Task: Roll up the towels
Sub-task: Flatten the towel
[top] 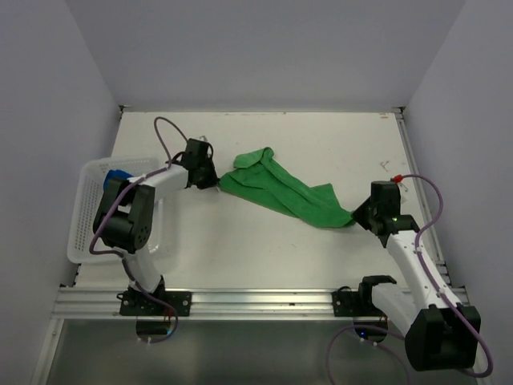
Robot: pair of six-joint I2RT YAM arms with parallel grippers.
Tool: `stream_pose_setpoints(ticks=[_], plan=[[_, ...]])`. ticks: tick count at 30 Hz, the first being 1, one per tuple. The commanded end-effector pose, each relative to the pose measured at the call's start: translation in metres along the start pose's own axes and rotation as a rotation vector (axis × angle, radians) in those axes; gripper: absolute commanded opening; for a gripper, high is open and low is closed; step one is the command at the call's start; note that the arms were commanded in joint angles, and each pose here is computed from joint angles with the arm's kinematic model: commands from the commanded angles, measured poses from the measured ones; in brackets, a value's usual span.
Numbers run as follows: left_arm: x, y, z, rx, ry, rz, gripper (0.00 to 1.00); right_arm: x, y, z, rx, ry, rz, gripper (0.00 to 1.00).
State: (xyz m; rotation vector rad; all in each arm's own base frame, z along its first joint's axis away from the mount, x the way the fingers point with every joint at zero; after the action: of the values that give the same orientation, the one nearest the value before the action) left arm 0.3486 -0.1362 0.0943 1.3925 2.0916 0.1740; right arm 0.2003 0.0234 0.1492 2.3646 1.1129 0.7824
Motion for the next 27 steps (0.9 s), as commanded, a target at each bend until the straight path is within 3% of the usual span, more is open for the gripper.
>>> stream_pose_setpoints(ticks=[1,5,10,16,25,27], plan=[[-0.027,0.037,-0.031,-0.173,0.094,0.187,0.00,0.010,0.012,-0.007,-0.027,0.060,-0.008,0.00],[-0.061,0.063,-0.060,-0.293,0.179,0.327,0.02,0.020,0.022,-0.014,-0.033,0.103,-0.026,0.00],[-0.079,0.057,-0.080,-0.312,0.302,0.510,0.05,0.024,0.032,-0.025,-0.071,0.119,-0.042,0.00],[-0.088,0.058,-0.111,-0.353,0.392,0.611,0.13,0.033,0.044,-0.040,-0.087,0.157,-0.050,0.00],[-0.062,-0.025,-0.080,-0.139,0.292,0.627,0.27,0.022,0.033,-0.043,-0.075,0.129,-0.048,0.00],[-0.053,-0.046,-0.070,-0.093,0.274,0.620,0.39,0.017,0.027,-0.041,-0.065,0.115,-0.056,0.00]])
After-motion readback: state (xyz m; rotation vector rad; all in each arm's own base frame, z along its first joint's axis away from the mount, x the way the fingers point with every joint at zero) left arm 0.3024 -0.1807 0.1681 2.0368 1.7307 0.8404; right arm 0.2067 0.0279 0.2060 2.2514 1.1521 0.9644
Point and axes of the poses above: each gripper's point midway between its finger pads, its own z axis out along the fingers, its own x axis along the line the jaws close on, y = z × x, the point moved 8 cm from there along -z, back along the fingers, and after that the axes turned 6 degrees about -z, right-handed, at the moved point
